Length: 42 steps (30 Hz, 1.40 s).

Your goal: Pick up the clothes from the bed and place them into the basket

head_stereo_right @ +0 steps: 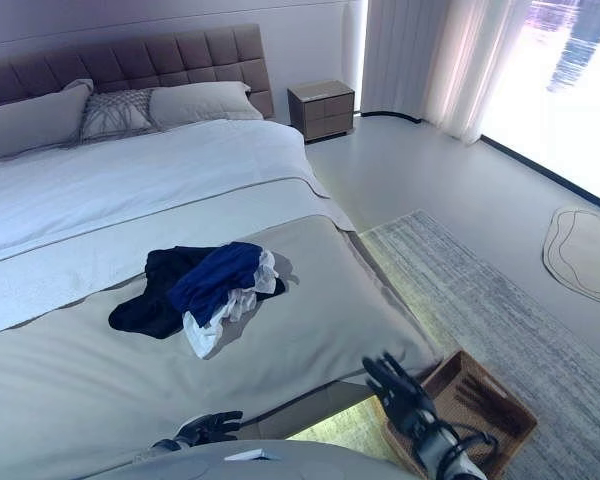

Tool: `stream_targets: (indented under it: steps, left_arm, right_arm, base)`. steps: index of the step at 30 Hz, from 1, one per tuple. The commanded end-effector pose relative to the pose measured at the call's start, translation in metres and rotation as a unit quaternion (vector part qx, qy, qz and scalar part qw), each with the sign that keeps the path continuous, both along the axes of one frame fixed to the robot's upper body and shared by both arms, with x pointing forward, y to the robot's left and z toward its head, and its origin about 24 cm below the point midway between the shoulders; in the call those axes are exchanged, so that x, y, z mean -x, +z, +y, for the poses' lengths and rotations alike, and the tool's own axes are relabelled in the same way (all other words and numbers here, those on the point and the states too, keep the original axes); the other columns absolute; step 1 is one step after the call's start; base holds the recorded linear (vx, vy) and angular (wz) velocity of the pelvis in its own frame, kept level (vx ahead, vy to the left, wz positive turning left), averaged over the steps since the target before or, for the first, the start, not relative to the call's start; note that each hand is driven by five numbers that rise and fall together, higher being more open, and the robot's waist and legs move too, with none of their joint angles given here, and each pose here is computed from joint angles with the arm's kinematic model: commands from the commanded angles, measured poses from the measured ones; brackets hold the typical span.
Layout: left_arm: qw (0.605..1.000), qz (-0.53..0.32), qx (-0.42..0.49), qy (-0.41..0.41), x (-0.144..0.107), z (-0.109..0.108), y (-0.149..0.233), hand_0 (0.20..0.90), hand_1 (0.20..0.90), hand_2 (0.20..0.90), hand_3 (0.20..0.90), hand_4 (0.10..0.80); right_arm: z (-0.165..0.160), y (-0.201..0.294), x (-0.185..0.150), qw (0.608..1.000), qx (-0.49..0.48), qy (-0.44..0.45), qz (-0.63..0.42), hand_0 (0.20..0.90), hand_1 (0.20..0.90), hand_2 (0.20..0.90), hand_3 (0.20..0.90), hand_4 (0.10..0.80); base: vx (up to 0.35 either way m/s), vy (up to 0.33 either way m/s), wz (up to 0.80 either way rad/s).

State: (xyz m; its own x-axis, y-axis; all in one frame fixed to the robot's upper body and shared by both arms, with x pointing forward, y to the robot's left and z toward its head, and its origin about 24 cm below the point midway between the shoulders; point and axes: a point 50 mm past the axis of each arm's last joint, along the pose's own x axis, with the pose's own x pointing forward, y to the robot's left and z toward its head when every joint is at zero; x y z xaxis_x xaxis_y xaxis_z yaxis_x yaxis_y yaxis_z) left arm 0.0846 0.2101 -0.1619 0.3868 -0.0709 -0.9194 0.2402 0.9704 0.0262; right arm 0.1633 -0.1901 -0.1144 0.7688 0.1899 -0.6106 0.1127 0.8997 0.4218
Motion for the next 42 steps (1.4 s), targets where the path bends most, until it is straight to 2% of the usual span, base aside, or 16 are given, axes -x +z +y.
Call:
stream_targets:
  steps: [1, 2, 3, 4, 6, 9, 13, 17, 20, 24, 31, 32, 33, 36, 39, 42]
  left_arm:
    - [1.000, -0.024, 0.003, -0.007, -0.014, -0.002, 0.003, 0.900, 0.900, 0.900, 0.900, 0.800]
    - [0.999, -0.034, 0.004, -0.008, -0.019, -0.004, 0.005, 0.900, 0.900, 0.900, 0.900, 0.800]
    - [0.998, -0.054, 0.003, -0.018, -0.030, -0.005, 0.009, 0.900, 0.900, 0.900, 0.900, 0.800]
    - [0.998, -0.065, 0.002, -0.023, -0.037, -0.005, 0.011, 0.900, 0.900, 0.900, 0.900, 0.800]
    - [0.997, -0.078, -0.002, -0.028, -0.045, -0.004, 0.014, 0.900, 0.900, 0.900, 0.900, 0.800]
    - [0.993, -0.108, -0.021, -0.034, -0.066, 0.008, 0.024, 0.900, 0.900, 0.900, 0.900, 0.800]
    - [0.990, -0.130, -0.040, -0.028, -0.084, 0.023, 0.035, 0.900, 0.900, 0.900, 0.900, 0.800]
    - [0.987, -0.156, -0.045, -0.019, -0.098, 0.031, 0.045, 0.900, 0.900, 0.900, 0.900, 0.800]
    - [0.983, -0.176, -0.042, -0.013, -0.104, 0.032, 0.049, 0.900, 0.900, 0.900, 0.900, 0.800]
    - [0.980, -0.196, -0.027, -0.004, -0.107, 0.033, 0.053, 0.900, 0.900, 0.900, 0.900, 0.800]
    - [0.975, -0.222, -0.013, -0.005, -0.109, 0.034, 0.058, 0.900, 0.900, 0.900, 0.900, 0.800]
    - [0.974, -0.226, -0.014, -0.005, -0.110, 0.035, 0.059, 0.900, 0.900, 0.900, 0.900, 0.800]
    - [0.974, -0.228, -0.015, -0.006, -0.111, 0.036, 0.060, 0.900, 0.900, 0.900, 0.900, 0.800]
    - [0.972, -0.233, -0.019, 0.001, -0.110, 0.039, 0.062, 0.900, 0.900, 0.900, 0.900, 0.800]
    - [0.973, -0.230, -0.032, 0.011, -0.105, 0.045, 0.061, 0.900, 0.900, 0.900, 0.900, 0.800]
    - [0.973, -0.225, -0.041, 0.019, -0.100, 0.048, 0.059, 0.900, 0.900, 0.900, 0.900, 0.800]
  right_arm:
    - [0.010, 0.083, -0.099, 0.942, 0.201, 0.081, -0.256, 0.900, 0.900, 0.900, 0.900, 0.800]
    - [0.007, 0.106, -0.116, 0.900, 0.299, 0.108, -0.299, 0.900, 0.900, 0.900, 0.900, 0.800]
    - [0.005, 0.148, -0.149, 0.828, 0.420, 0.123, -0.351, 0.900, 0.900, 0.900, 0.900, 0.800]
    - [0.006, 0.172, -0.166, 0.796, 0.462, 0.119, -0.374, 0.900, 0.900, 0.900, 0.900, 0.800]
    - [0.008, 0.199, -0.182, 0.754, 0.509, 0.117, -0.399, 0.900, 0.900, 0.900, 0.900, 0.800]
    - [0.009, 0.263, -0.212, 0.660, 0.601, 0.085, -0.443, 0.900, 0.900, 0.900, 0.900, 0.800]
    - [0.012, 0.310, -0.230, 0.584, 0.671, 0.069, -0.451, 0.900, 0.900, 0.900, 0.900, 0.800]
    - [0.008, 0.339, -0.240, 0.547, 0.717, 0.043, -0.431, 0.900, 0.900, 0.900, 0.900, 0.800]
    - [0.001, 0.348, -0.246, 0.533, 0.746, 0.030, -0.399, 0.900, 0.900, 0.900, 0.900, 0.800]
    - [-0.005, 0.358, -0.253, 0.523, 0.772, 0.021, -0.361, 0.900, 0.900, 0.900, 0.900, 0.800]
    - [-0.018, 0.353, -0.259, 0.534, 0.801, 0.045, -0.267, 0.900, 0.900, 0.900, 0.900, 0.800]
    - [-0.019, 0.353, -0.260, 0.536, 0.803, 0.049, -0.255, 0.542, 0.542, 0.542, 0.483, 0.383]
    - [-0.019, 0.353, -0.260, 0.537, 0.804, 0.046, -0.251, 0.305, 0.305, 0.305, 0.205, 0.105]
    - [-0.012, 0.367, -0.259, 0.535, 0.788, -0.004, -0.303, 0.300, 0.300, 0.300, 0.200, 0.100]
    - [0.006, 0.412, -0.244, 0.502, 0.744, -0.128, -0.423, 0.300, 0.300, 0.300, 0.200, 0.100]
    - [0.008, 0.436, -0.229, 0.473, 0.710, -0.201, -0.482, 0.300, 0.300, 0.300, 0.200, 0.100]
  base:
    - [-0.025, 0.100, 0.40]
    - [-0.091, 0.133, 0.52]
    - [-0.139, 0.135, 0.55]
    - [-0.185, 0.091, 0.64]
    - [-0.139, 0.042, 0.51]
    - [-0.147, 0.030, 0.56]
    - [-0.077, 0.042, 0.46]
    - [0.022, 0.021, 0.42]
    - [-0.022, 0.039, 0.50]
    - [0.001, 0.053, 0.39]
    - [0.009, 0.003, 0.14]
    - [-0.004, -0.055, 0.13]
    - [-0.009, -0.081, 0.11]
    - [-0.008, -0.066, 0.01]
    - [-0.003, -0.073, -0.10]
    - [0.001, -0.052, -0.20]
